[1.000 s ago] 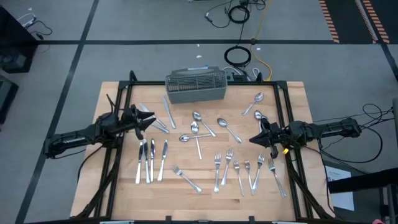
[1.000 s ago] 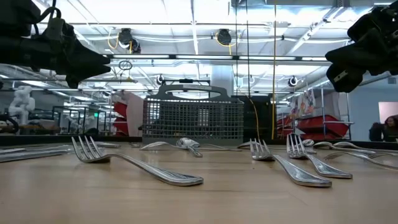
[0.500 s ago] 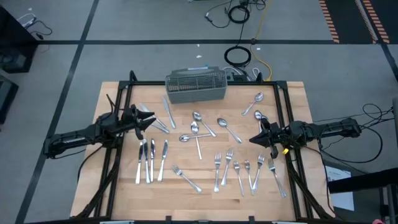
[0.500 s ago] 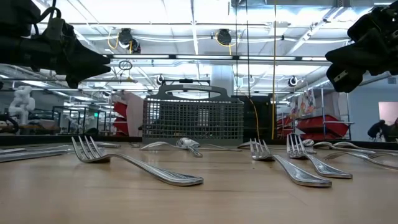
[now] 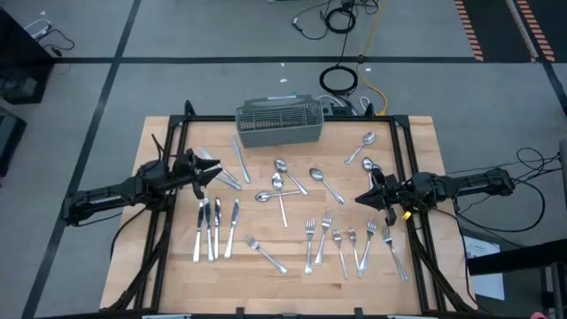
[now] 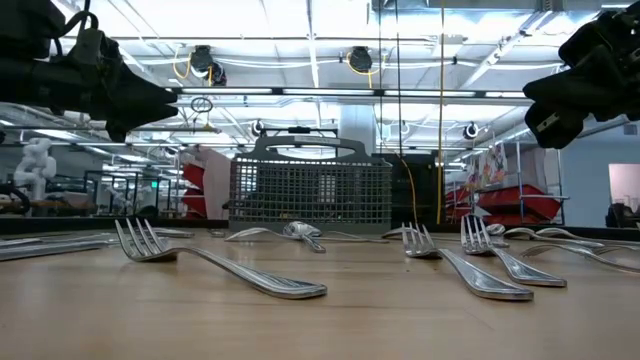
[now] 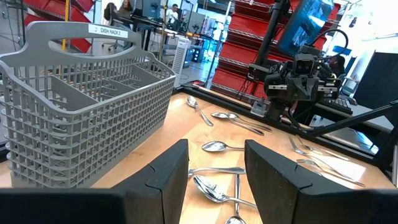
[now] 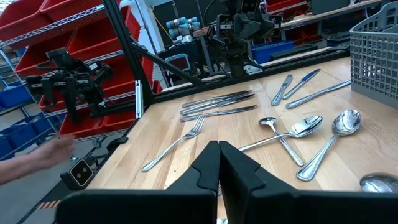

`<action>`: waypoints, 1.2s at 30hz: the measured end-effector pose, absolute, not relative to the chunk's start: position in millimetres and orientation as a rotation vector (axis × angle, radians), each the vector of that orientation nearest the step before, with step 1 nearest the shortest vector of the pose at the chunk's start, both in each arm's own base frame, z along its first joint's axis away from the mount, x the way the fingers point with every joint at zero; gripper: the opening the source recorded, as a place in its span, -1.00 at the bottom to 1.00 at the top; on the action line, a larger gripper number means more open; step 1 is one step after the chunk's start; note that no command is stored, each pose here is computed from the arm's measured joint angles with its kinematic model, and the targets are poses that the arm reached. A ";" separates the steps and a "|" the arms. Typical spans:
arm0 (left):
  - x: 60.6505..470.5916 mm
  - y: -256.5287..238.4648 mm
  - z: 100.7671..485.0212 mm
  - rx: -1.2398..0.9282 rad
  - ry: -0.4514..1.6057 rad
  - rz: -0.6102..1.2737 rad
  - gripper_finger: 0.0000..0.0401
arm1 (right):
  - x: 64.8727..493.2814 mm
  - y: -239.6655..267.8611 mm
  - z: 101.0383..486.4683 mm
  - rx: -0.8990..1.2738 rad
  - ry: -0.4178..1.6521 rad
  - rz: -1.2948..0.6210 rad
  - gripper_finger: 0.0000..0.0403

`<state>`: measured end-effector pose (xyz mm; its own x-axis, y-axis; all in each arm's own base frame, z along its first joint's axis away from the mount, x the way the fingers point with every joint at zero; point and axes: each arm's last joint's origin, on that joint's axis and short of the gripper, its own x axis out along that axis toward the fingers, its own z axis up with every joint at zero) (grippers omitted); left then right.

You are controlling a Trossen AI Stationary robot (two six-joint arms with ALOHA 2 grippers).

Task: Sort silverware

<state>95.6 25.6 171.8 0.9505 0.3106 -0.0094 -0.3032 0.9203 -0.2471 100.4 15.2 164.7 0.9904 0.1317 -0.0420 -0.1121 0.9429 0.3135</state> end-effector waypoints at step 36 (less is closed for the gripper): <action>95.3 26.6 172.1 -0.220 -0.032 0.351 -0.18 | 100.4 15.2 164.7 0.316 0.063 0.124 -1.00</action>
<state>95.3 26.6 172.1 0.9387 0.3446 -0.0074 -0.3377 0.9153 -0.2196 100.4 15.2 164.7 0.9904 0.1318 -0.0421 -0.1122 0.9428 0.3139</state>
